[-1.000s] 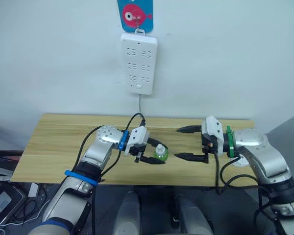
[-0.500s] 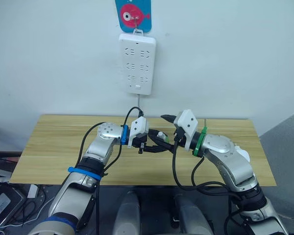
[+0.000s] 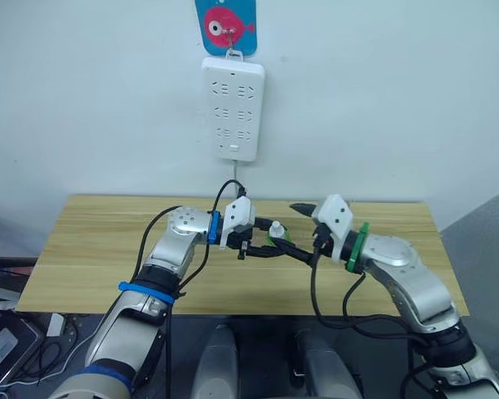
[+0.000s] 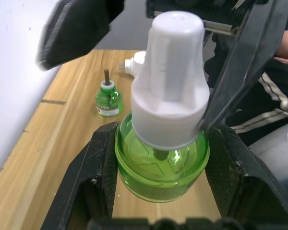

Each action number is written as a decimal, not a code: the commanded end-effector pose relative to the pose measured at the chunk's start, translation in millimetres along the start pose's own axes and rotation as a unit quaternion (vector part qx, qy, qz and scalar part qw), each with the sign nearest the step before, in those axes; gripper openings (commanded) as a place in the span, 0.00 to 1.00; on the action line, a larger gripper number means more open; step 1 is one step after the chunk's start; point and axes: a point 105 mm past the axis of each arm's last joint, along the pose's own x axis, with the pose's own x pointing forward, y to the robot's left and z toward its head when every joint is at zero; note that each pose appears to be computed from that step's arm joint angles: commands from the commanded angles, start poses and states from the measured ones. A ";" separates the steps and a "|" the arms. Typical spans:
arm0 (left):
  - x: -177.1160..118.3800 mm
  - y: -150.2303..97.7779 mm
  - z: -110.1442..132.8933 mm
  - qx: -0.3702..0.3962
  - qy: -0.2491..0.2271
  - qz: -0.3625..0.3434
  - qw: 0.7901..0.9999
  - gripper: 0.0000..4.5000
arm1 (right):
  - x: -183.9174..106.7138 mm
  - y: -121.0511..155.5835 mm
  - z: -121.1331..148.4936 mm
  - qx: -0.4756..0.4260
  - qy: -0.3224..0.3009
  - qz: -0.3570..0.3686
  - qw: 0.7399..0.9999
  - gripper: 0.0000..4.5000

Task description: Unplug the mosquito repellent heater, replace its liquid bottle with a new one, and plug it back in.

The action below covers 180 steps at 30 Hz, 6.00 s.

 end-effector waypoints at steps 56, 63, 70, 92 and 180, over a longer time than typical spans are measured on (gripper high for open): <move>-1.9 3.0 5.1 0.018 -0.003 -0.003 1.000 0.50 | 7.2 23.3 35.2 0.071 -0.049 0.063 0.994 0.87; -1.9 0.4 3.1 0.016 -0.003 -0.002 1.000 0.50 | 10.1 23.4 33.8 0.054 -0.048 0.069 0.995 0.37; 0.0 -1.1 2.7 0.014 -0.005 -0.004 1.000 0.50 | 10.0 25.4 41.2 0.020 -0.064 0.075 0.995 0.03; -36.2 0.8 -16.3 -0.032 0.008 0.122 0.992 0.50 | -2.2 -62.0 -56.0 0.058 -0.002 -0.265 0.963 0.03; -3.3 0.0 27.9 0.017 -0.045 0.002 0.999 0.66 | 8.6 10.8 29.7 0.036 -0.076 0.037 0.996 0.19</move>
